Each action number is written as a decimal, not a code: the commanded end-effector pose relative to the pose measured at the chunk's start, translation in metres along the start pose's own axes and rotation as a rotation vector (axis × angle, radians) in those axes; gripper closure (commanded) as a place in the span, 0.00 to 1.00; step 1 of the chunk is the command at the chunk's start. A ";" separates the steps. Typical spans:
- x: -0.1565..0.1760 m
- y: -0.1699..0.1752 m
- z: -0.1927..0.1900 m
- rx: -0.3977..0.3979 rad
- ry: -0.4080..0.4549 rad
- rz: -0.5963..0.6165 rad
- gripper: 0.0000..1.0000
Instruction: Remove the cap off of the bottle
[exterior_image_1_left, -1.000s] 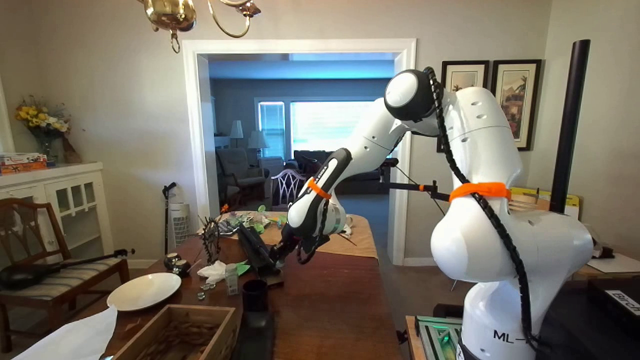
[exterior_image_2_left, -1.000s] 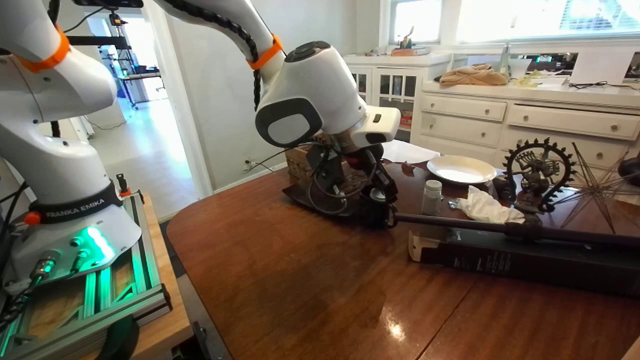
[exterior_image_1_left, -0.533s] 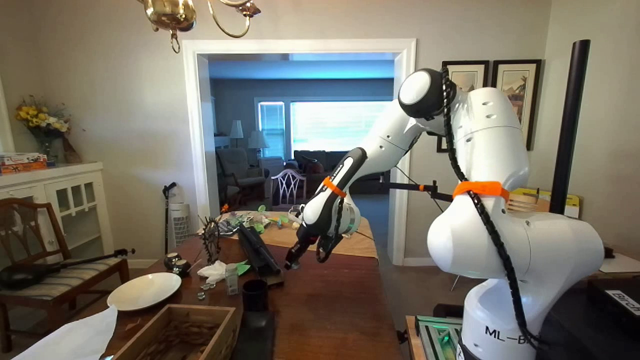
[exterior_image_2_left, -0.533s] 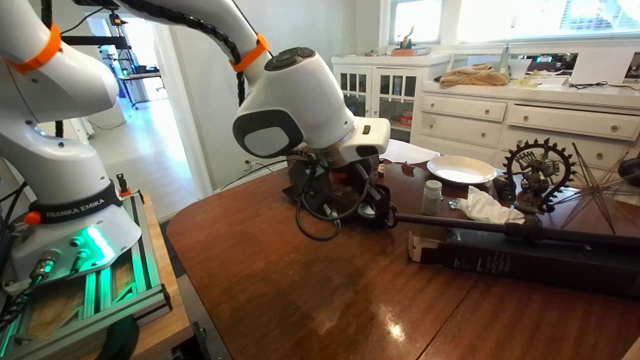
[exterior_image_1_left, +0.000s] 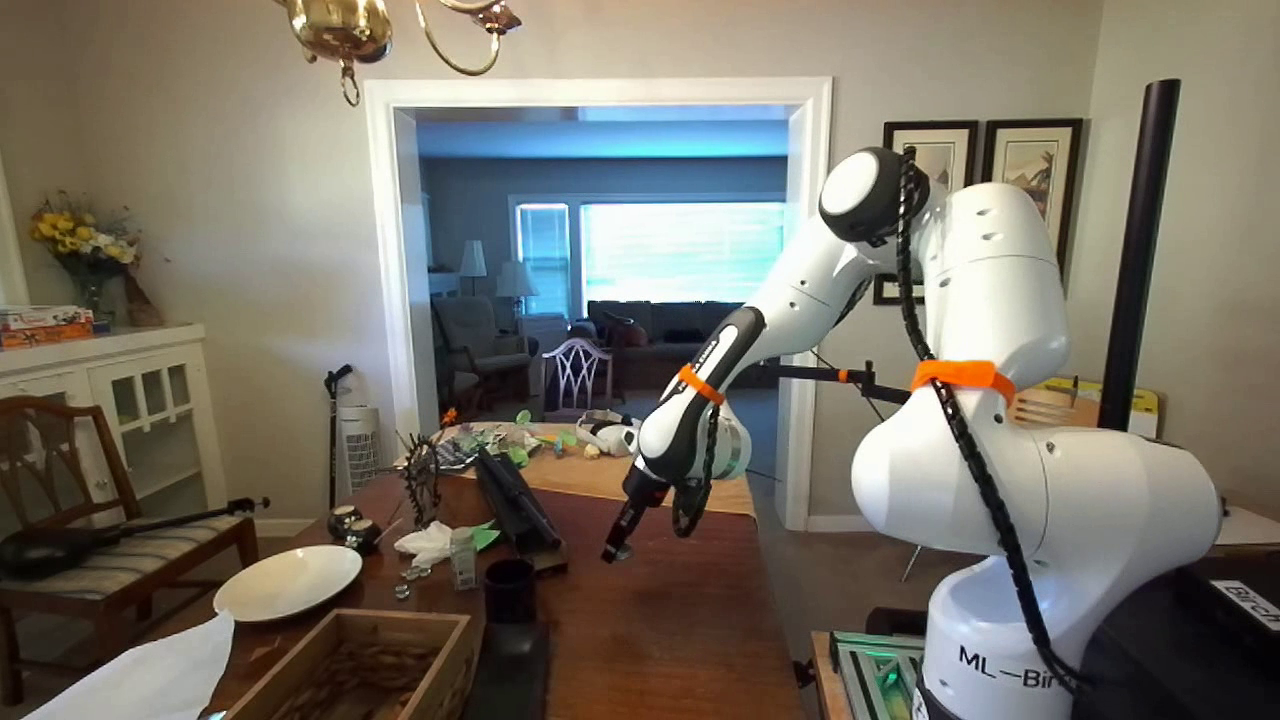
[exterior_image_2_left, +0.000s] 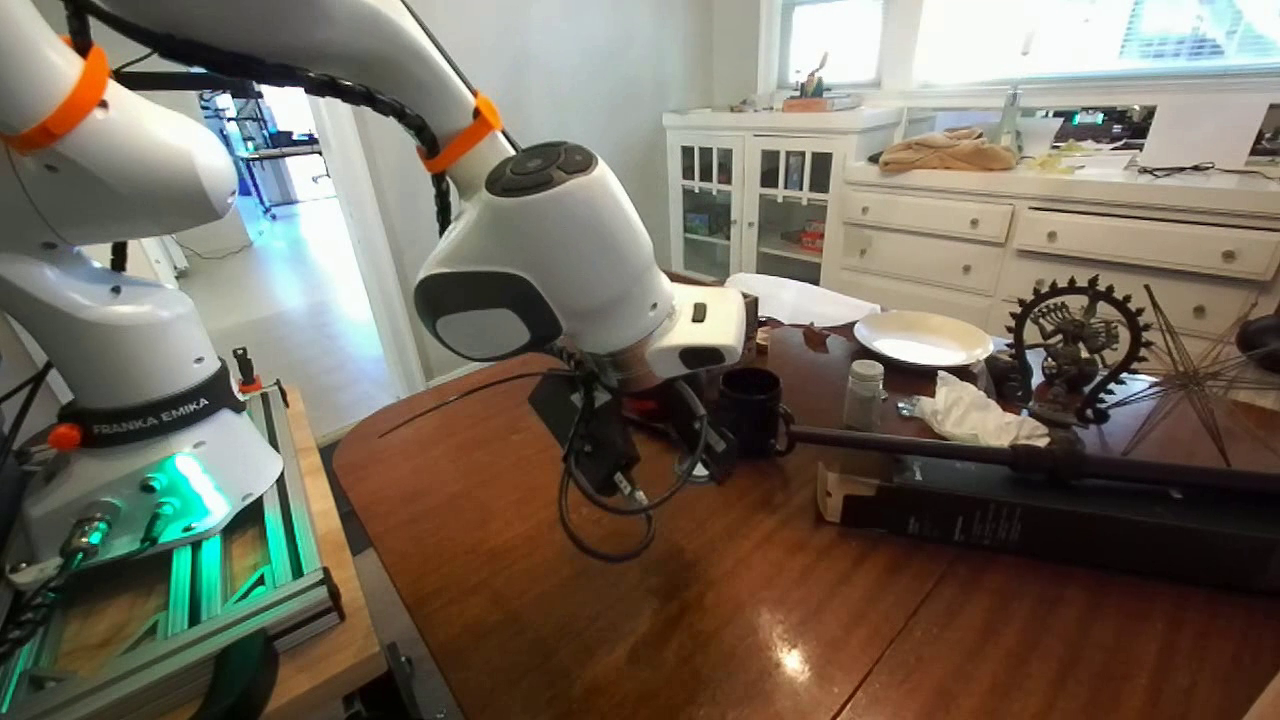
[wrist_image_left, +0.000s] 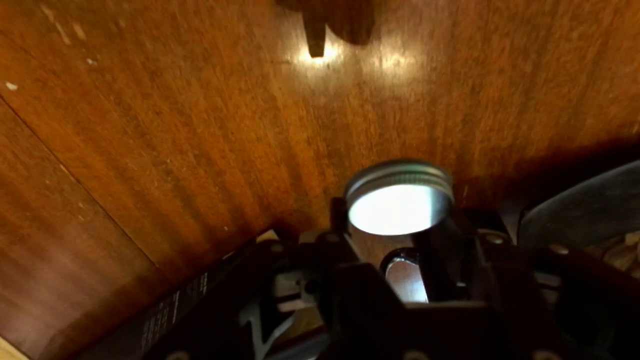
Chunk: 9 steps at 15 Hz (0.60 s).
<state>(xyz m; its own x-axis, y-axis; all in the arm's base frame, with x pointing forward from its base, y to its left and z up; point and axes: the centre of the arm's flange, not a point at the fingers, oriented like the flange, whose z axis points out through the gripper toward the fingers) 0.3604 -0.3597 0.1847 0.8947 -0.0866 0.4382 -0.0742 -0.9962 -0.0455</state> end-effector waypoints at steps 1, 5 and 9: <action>-0.020 0.002 0.012 0.000 -0.063 0.010 0.80; -0.041 0.005 0.024 -0.031 -0.075 0.011 0.80; -0.054 0.007 0.033 -0.072 -0.094 -0.013 0.80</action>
<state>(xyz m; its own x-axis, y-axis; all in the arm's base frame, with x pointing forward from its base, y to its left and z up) 0.3288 -0.3684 0.1465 0.9266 -0.1002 0.3624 -0.1029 -0.9946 -0.0121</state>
